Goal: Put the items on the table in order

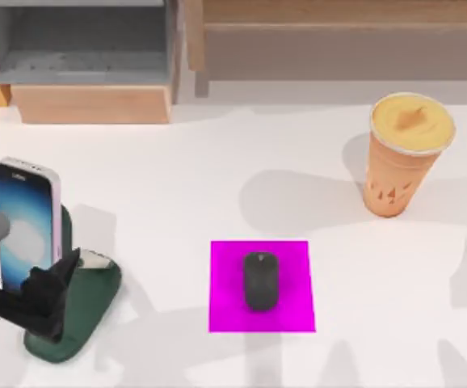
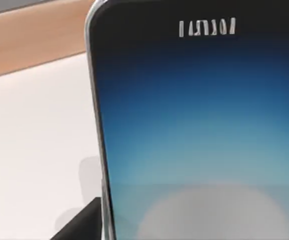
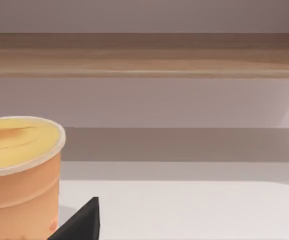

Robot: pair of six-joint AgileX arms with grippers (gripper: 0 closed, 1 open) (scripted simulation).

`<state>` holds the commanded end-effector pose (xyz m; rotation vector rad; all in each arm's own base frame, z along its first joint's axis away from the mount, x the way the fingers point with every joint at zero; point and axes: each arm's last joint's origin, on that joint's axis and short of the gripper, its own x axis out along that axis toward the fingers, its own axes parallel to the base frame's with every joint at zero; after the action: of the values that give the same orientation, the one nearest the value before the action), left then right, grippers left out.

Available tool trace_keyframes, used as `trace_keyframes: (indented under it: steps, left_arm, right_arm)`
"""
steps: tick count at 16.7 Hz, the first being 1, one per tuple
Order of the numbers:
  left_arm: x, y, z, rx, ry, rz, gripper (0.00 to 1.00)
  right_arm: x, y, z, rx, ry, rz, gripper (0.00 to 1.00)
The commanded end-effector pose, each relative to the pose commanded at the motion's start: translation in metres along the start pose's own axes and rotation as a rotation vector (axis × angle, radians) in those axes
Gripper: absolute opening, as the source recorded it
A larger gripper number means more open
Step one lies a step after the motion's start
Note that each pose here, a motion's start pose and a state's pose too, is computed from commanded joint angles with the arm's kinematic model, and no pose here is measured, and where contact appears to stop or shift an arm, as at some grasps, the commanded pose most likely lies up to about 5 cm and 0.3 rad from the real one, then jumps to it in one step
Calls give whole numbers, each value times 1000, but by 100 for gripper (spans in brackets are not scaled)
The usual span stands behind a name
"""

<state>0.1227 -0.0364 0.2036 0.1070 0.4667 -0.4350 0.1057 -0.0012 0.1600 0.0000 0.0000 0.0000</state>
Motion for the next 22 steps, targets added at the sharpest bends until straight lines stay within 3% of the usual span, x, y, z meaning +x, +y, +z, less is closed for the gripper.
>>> trace_keyframes:
  steps: [7, 19, 22]
  left_arm:
    - [-18, -6, -2, 24, -88, 3, 100]
    - [-21, -4, -2, -10, -18, 16, 100]
    - [-28, 2, 7, -45, -123, 98, 100]
  right_arm:
    - [0, 0, 0, 0, 0, 0, 100]
    - [0, 0, 0, 0, 0, 0, 100]
    - [0, 0, 0, 0, 0, 0, 100]
